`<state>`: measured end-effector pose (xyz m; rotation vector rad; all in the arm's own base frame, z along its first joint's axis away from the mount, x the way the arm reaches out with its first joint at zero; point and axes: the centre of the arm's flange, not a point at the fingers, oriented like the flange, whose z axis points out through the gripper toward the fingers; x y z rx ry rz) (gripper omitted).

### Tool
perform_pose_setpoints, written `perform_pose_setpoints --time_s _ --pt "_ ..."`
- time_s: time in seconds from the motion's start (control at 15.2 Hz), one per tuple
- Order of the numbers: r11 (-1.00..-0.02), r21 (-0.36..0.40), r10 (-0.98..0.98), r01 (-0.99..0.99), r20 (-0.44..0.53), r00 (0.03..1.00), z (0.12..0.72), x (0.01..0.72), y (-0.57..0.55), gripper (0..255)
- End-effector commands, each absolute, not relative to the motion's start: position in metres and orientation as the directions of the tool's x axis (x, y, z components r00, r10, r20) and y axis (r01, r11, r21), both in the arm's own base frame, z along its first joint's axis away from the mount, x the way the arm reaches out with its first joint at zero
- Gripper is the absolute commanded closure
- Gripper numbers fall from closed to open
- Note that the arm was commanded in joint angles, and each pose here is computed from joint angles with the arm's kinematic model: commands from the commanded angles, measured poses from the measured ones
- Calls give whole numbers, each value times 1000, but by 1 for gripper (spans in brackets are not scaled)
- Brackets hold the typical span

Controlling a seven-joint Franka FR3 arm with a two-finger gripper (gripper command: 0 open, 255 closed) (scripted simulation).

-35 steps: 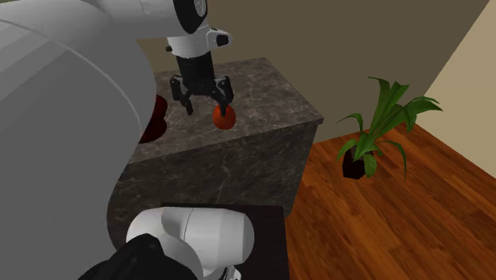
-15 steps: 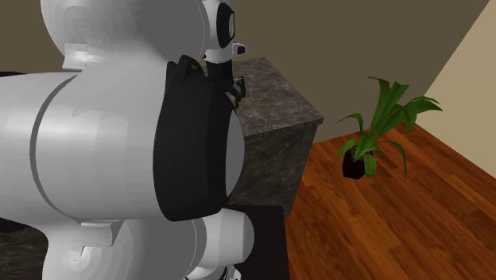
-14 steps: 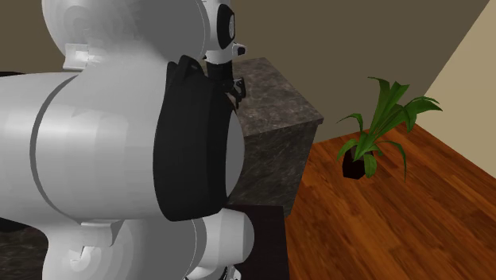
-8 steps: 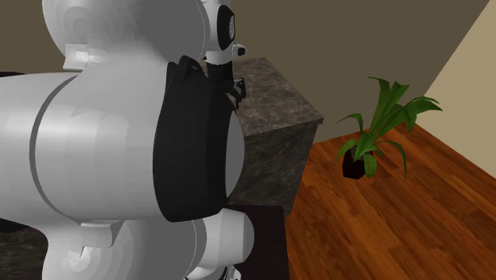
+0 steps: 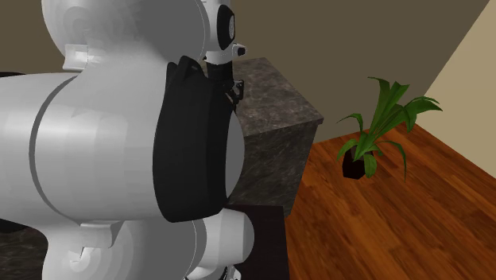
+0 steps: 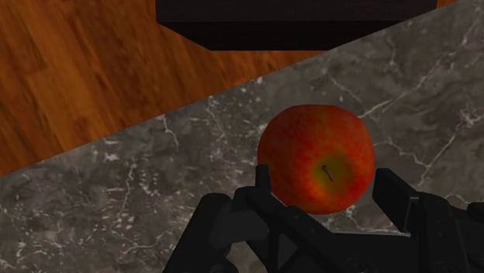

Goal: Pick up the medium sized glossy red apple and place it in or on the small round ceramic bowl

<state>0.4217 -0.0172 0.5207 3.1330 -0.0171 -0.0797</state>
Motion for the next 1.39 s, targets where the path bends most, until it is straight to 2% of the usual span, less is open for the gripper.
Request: perform_pose_setpoints --time_s 0.0,1.32 --pt "-1000 8 -11 -11 -52 999 520 422 -17 255" --pt "-1000 8 -11 -11 -52 999 615 422 -17 255"
